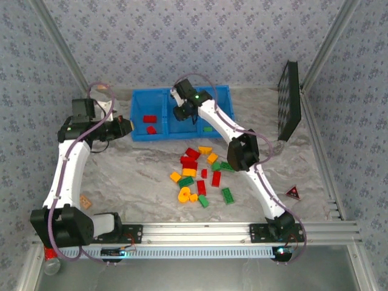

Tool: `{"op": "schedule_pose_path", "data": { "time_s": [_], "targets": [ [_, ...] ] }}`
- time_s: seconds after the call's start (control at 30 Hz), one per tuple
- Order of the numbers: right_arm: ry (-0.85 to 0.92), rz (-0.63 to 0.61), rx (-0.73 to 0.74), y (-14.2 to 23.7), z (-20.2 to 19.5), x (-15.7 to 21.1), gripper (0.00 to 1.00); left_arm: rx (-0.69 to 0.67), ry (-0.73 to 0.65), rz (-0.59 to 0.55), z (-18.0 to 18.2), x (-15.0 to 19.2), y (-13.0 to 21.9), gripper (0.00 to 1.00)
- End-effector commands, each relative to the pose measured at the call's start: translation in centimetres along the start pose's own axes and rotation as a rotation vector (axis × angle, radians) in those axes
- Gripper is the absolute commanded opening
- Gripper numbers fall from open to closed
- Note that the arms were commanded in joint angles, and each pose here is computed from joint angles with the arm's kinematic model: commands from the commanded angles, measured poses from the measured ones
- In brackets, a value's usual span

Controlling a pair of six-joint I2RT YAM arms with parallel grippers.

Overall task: Sort the legos into containers by color
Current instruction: Place the lego in the container.

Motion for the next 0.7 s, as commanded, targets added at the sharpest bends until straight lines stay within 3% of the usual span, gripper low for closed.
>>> {"op": "schedule_pose_path", "data": {
  "time_s": [0.0,0.2,0.3,0.37,0.5,0.67],
  "targets": [
    [0.075,0.088,0.027,-1.7,0.2,2.3,0.37,-0.016,-0.045,-0.033,-0.3,-0.1,0.9,0.08],
    [0.100,0.089,0.044,-0.8,0.7,2.2,0.45,0.000,-0.048,-0.041,-0.7,-0.5,1.1,0.23],
    [0.099,0.066,0.056,0.2,1.0,1.5,0.47,-0.001,-0.071,-0.042,-1.0,-0.6,1.4,0.41],
    [0.085,0.051,0.061,1.2,1.0,1.0,0.47,-0.002,-0.097,-0.051,-1.3,-0.6,2.0,0.44],
    [0.049,0.008,0.055,4.8,1.1,-0.4,0.49,-0.030,-0.154,-0.102,-2.1,-0.8,3.6,0.49],
    [0.008,-0.044,0.059,11.9,1.5,-0.3,0.55,-0.005,-0.260,-0.103,-3.8,0.6,4.3,0.70]
  ]
}}
Point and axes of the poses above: each hand's point on the last joint's axis, 136 mm out from that joint toward the fingers, its own y axis back along the fingers, its own z axis along the line the jaws close on, x = y × z, the point moved 5 cm from there along y, back along the fingers, and after that the axes turned 5 degrees about -y, right-handed, at the moved point
